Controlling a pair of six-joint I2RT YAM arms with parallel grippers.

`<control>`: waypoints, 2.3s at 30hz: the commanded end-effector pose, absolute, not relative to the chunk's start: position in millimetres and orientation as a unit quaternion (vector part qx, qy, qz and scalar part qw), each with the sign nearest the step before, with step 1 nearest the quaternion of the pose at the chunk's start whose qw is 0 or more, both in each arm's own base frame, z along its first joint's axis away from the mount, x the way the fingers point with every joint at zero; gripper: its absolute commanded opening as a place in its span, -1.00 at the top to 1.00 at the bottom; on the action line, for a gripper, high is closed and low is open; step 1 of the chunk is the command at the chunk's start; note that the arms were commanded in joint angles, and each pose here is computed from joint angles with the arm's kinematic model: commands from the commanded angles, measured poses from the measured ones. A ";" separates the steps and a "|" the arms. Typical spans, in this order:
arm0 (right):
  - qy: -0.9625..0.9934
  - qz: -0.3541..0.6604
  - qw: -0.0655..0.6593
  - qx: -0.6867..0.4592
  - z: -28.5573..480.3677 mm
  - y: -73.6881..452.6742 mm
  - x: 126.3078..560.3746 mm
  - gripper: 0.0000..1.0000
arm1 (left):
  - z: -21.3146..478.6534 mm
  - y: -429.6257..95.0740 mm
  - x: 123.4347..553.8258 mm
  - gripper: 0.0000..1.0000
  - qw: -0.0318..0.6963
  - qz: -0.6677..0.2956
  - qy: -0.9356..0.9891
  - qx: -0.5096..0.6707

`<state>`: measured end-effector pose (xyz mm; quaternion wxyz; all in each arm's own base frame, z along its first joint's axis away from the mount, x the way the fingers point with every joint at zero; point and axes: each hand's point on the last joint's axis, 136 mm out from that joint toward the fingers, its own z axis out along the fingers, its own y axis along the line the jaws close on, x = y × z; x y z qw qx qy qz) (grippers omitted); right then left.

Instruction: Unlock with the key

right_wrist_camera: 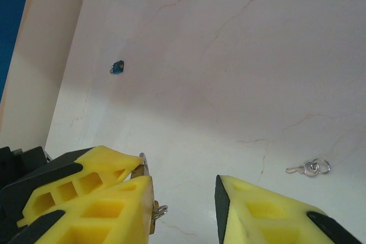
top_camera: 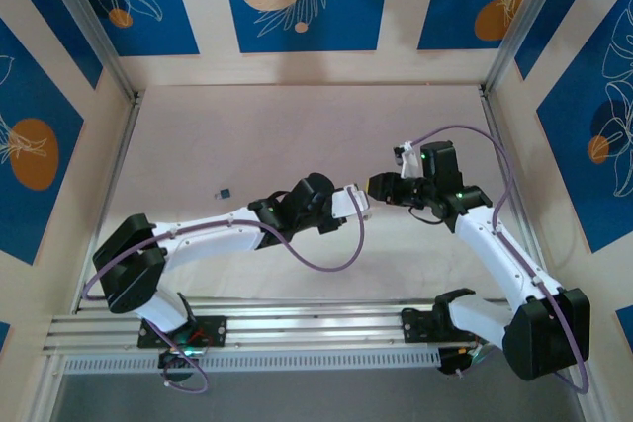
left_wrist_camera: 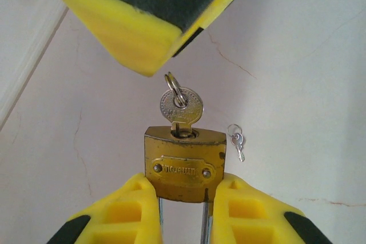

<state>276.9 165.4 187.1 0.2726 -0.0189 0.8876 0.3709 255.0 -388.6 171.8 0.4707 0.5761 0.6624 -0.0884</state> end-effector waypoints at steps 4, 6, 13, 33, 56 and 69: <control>0.880 0.386 0.277 -0.010 197.6 163.2 277.3 0.26 | 179.9 -395.6 263.4 0.72 0.484 -0.092 0.659 0.567; 0.879 0.393 0.272 -0.009 197.1 164.8 276.0 0.28 | 178.7 -395.9 264.1 0.71 0.482 -0.091 0.660 0.568; 0.878 0.411 0.246 -0.003 187.7 169.6 268.7 0.71 | 171.8 -394.6 270.7 0.72 0.473 -0.074 0.667 0.571; 0.886 0.413 0.211 -0.012 164.3 186.7 270.7 0.53 | 165.8 -390.2 284.3 0.73 0.466 -0.010 0.655 0.595; 0.881 0.424 0.210 -0.022 166.0 194.8 274.0 0.57 | 170.3 -394.0 282.0 0.73 0.469 -0.024 0.653 0.595; 0.937 0.254 0.208 0.116 124.1 125.1 289.1 0.39 | 164.5 -389.2 287.6 0.72 0.466 -0.030 0.681 0.564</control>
